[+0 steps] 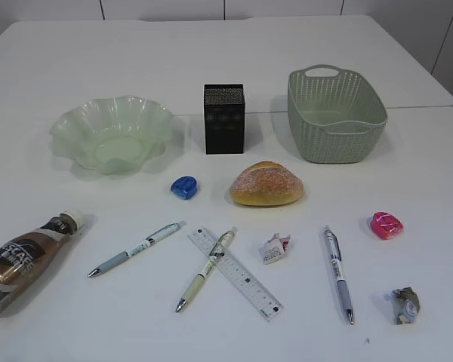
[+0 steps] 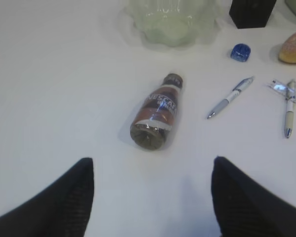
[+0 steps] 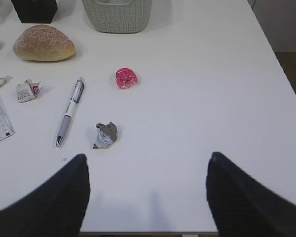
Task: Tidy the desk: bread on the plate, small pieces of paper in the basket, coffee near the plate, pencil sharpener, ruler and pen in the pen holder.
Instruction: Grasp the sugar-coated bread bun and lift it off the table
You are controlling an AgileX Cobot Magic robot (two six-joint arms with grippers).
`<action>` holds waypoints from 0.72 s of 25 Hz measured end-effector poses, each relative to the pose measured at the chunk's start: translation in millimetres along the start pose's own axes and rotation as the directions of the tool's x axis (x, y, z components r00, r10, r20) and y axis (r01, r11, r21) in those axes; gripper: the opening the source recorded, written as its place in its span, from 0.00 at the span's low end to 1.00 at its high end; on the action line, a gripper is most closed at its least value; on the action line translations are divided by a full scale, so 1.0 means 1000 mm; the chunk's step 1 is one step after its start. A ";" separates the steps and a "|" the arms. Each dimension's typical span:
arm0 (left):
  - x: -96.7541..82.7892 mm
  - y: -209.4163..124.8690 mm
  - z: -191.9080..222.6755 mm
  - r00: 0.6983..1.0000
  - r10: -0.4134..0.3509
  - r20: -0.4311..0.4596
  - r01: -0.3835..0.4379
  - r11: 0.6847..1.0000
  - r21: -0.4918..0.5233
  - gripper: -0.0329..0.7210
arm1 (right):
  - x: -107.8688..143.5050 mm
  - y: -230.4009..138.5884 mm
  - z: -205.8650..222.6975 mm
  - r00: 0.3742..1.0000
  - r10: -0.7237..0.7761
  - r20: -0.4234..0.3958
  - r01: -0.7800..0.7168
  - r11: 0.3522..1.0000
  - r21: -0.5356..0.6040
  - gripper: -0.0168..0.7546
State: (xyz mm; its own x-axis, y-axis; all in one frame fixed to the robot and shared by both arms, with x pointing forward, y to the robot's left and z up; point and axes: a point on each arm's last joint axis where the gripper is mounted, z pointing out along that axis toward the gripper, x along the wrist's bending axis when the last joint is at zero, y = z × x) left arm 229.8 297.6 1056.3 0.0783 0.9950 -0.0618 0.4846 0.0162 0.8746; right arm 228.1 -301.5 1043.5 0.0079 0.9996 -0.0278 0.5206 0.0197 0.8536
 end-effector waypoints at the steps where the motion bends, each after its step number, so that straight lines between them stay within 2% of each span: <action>1: 0.000 0.002 -0.002 1.000 0.001 -0.001 -0.001 1.000 -0.009 0.73 | 0.000 0.000 0.000 1.000 0.000 0.000 0.000 1.000 0.000 0.76; 4: 0.000 0.015 -0.007 1.000 0.005 -0.009 -0.005 1.000 -0.013 0.73 | 0.000 0.000 0.000 1.000 0.000 0.000 0.000 1.000 0.000 0.76; 13: 0.001 0.065 0.000 0.998 0.037 -0.048 -0.033 0.996 0.085 0.73 | 0.000 0.003 -0.006 0.999 -0.052 -0.001 0.052 0.999 -0.011 0.76; 18: 0.001 0.080 0.004 0.998 0.044 -0.047 -0.039 0.993 0.107 0.73 | 0.000 0.021 -0.002 0.998 -0.055 -0.009 0.056 0.991 0.123 0.76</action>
State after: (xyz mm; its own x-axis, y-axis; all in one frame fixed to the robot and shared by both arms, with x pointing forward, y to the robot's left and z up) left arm 272.7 299.4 1124.5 0.0583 0.9983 0.0000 0.5720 -0.0334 0.8196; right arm 237.1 -301.3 1062.4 -0.0286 0.9972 -0.0698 0.6213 0.0724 0.7802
